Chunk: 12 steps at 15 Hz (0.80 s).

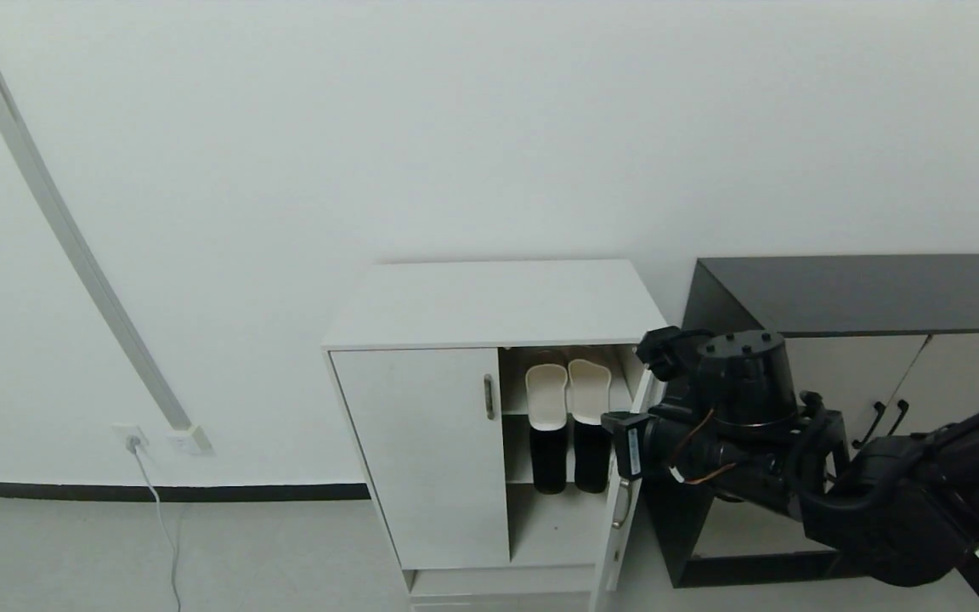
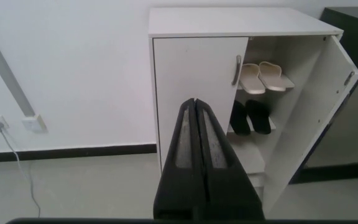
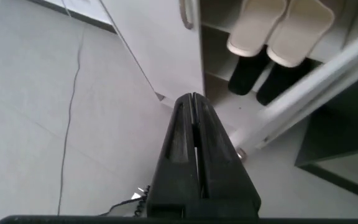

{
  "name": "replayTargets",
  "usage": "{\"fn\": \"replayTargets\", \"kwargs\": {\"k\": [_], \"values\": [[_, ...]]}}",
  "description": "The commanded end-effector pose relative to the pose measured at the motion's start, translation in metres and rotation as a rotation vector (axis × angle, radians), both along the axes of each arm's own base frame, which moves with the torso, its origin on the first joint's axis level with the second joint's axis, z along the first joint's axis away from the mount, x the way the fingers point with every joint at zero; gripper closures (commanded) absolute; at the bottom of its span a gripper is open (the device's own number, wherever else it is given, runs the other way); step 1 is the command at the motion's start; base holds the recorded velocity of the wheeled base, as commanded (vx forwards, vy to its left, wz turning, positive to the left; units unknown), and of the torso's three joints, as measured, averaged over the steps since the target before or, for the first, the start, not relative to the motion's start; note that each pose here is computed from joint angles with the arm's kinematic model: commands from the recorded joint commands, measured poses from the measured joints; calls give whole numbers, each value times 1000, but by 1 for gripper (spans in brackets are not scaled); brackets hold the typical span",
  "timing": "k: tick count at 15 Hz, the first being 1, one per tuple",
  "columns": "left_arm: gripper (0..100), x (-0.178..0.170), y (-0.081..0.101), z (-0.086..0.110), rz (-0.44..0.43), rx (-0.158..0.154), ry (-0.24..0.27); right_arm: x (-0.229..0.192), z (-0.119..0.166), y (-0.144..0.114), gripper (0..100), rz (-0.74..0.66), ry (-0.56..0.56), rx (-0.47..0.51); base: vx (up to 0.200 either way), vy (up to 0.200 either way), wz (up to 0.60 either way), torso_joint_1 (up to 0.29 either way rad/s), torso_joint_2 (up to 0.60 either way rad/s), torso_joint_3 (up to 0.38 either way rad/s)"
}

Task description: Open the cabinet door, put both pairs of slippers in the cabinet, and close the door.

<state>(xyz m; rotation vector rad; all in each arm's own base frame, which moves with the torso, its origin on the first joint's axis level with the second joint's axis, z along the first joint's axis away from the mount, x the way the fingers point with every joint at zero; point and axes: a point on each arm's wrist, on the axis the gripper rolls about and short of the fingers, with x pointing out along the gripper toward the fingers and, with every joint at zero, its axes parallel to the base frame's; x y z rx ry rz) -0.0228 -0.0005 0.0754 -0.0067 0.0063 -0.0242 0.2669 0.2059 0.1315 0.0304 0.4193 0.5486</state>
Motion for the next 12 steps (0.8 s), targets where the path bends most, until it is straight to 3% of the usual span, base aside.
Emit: {"fn": "replayTargets", "kwargs": {"k": [1, 3, 7, 12], "values": [[100, 0, 0, 0, 0, 0, -2, -6, 5, -13, 100, -24, -10, -10, 0, 0, 0, 0, 0, 0], [100, 0, 0, 0, 0, -1, 0, -10, 3, -22, 100, -91, -24, -59, 200, 0, 0, 5, 7, 5], [100, 0, 0, 0, 1, 0, 0, -30, -3, -36, 100, -99, 5, -86, 200, 0, 0, 0, 2, 5], [100, 0, 0, 0, 0, -1, 0, -41, -21, -45, 100, -93, 72, -121, 0, 0, 0, 0, 0, 0]]}}
